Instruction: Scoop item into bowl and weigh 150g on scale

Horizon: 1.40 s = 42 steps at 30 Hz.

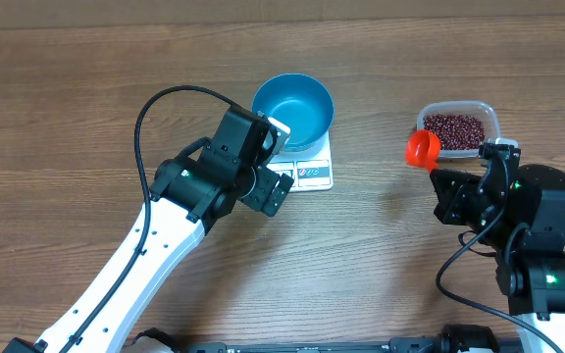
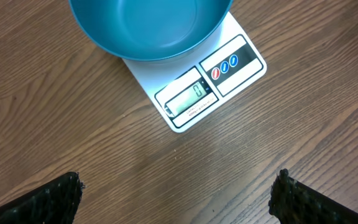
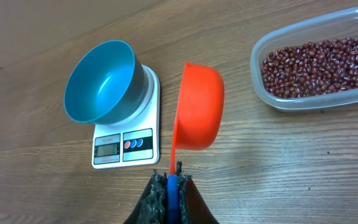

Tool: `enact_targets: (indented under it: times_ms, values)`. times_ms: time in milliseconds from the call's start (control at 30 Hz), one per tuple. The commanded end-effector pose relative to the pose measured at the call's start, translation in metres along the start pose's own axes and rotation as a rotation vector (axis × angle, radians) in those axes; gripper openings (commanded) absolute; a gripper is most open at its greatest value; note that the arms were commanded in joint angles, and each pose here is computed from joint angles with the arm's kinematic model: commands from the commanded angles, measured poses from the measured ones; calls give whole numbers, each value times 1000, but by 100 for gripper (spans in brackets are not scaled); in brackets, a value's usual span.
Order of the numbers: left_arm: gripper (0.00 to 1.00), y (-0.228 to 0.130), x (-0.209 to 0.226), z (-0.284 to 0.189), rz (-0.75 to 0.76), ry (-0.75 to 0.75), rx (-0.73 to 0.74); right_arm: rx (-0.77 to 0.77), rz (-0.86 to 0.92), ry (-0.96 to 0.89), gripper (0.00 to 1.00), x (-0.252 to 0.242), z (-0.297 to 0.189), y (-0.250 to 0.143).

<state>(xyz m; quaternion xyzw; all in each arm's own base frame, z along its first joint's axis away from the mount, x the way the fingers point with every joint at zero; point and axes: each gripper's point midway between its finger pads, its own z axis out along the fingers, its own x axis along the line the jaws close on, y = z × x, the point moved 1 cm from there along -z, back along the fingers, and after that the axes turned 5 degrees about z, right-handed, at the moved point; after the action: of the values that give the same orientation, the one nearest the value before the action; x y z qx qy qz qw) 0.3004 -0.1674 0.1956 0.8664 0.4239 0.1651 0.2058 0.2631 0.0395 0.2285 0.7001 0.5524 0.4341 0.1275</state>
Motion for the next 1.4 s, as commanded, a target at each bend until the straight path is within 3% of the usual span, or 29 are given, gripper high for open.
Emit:
enact_targets:
  times_ms: [0, 167, 400, 933, 1367]
  values:
    - [100, 4, -1, -8, 15, -10, -27, -51, -34, 21, 4, 12, -14, 18]
    - [100, 4, -1, -8, 15, -10, -27, -61, -93, 12, 4, 23, -32, 34]
    - [100, 4, -1, -8, 15, -10, -27, -39, -168, -173, 4, 8, -43, 65]
    - [100, 4, -1, -8, 15, -10, -27, 286, -171, -603, 4, -79, 43, 97]
    - [100, 4, -1, -8, 15, -10, -27, 300, -461, -628, 4, -91, 63, 118]
